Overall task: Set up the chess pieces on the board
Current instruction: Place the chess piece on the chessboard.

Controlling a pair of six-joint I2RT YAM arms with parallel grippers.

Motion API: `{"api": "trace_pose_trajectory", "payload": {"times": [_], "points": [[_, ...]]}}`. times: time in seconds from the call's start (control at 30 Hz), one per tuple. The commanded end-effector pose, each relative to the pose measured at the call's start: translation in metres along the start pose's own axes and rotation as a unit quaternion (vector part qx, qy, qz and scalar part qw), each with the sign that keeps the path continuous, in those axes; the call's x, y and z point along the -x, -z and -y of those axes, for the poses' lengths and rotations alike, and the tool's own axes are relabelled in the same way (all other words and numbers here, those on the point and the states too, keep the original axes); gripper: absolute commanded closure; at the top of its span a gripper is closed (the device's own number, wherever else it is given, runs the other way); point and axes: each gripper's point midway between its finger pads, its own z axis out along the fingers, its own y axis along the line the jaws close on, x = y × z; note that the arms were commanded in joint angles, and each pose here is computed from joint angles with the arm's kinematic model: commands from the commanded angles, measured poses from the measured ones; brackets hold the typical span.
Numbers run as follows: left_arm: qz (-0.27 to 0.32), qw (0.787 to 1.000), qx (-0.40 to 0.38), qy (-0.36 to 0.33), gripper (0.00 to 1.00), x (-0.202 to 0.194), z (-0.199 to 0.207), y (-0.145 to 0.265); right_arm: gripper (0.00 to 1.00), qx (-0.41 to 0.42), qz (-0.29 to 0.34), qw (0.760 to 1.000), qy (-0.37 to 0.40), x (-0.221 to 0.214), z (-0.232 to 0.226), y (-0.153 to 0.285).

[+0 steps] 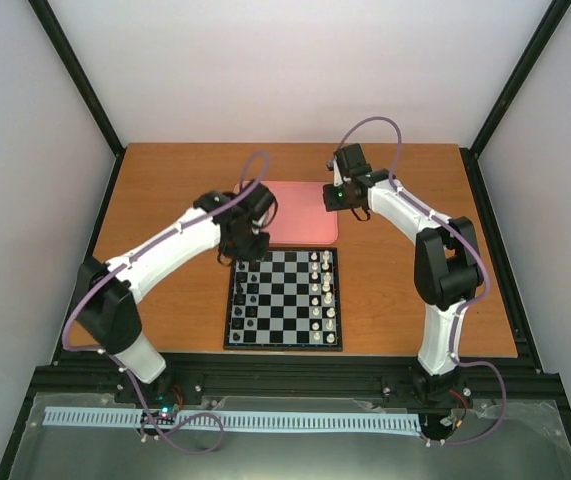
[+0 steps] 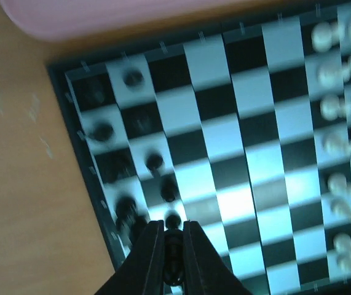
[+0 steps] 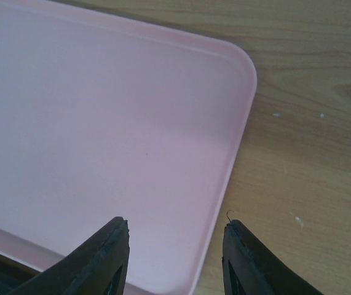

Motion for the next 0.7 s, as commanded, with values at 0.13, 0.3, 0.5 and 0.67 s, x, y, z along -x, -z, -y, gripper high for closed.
{"api": "trace_pose_trajectory", "payload": {"times": [0.13,0.3,0.5,0.67], "points": [[-0.009,0.999,-0.041,-0.012,0.99,-0.078,0.028,0.025,0.51,0.001,0.027,1.000,0.001,0.001,0.003,0.023],[-0.013,0.998,-0.051,-0.026,0.99,-0.114,0.036,0.020,0.51,0.002,0.029,1.000,-0.003,-0.002,0.003,0.029],[-0.020,0.997,-0.035,-0.066,0.99,-0.149,0.048,-0.006,0.51,0.002,0.030,1.000,-0.006,-0.007,0.004,0.031],[-0.025,0.998,-0.025,-0.060,0.99,-0.158,0.044,-0.018,0.51,0.003,0.026,1.000,-0.006,-0.011,0.003,0.031]]}}
